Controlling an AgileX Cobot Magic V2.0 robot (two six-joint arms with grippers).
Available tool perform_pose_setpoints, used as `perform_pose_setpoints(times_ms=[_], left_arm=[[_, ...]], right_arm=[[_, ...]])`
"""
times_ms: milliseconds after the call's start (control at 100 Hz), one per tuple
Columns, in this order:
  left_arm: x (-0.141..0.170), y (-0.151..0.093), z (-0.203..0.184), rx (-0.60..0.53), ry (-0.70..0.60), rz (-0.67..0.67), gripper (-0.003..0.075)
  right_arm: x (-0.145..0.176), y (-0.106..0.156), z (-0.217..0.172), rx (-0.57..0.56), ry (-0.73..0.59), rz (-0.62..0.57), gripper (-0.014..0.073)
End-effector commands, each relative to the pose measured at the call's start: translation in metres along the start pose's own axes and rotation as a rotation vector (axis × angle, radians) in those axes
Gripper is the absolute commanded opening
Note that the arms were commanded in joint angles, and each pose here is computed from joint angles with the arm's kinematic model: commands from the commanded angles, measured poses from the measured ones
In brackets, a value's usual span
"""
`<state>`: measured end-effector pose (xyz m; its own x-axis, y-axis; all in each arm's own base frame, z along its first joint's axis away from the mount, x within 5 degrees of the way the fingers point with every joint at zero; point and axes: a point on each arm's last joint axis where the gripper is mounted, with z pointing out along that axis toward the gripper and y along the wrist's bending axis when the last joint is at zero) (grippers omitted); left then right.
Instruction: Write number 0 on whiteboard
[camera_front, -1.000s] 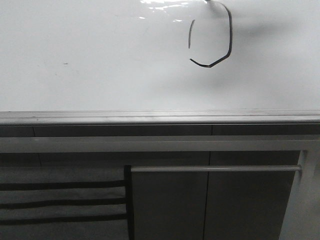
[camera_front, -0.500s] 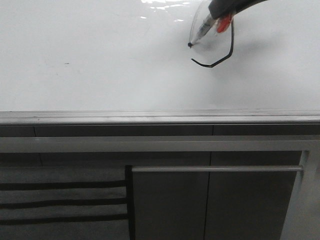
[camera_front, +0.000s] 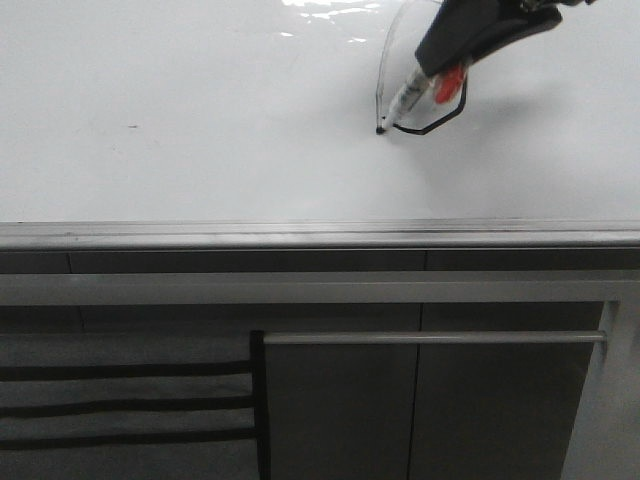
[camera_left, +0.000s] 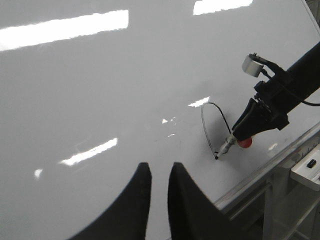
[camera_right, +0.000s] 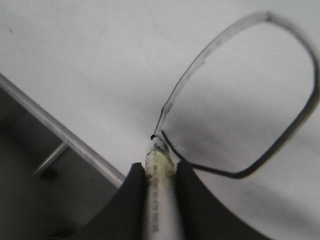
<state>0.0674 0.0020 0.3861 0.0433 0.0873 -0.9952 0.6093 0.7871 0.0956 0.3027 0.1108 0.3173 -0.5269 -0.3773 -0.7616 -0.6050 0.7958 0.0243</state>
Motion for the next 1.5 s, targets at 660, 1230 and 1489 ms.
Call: perform_pose_setpoints(times_ms=[660, 1230, 1489], left_arm=[[-0.005, -0.007, 0.000, 0.081, 0.000, -0.060, 0.0062], [-0.005, -0.099, 0.046, 0.464, 0.150, 0.220, 0.0147], [-0.034, -0.158, 0.099, 0.505, 0.211, 0.447, 0.0369]], right_arm=[[-0.049, 0.053, -0.210, 0.159, -0.511, -0.243, -0.0048], [0.076, 0.112, -0.232, -0.071, -0.464, -0.282, -0.0048], [0.080, 0.124, -0.235, -0.184, -0.429, -0.381, -0.0048]])
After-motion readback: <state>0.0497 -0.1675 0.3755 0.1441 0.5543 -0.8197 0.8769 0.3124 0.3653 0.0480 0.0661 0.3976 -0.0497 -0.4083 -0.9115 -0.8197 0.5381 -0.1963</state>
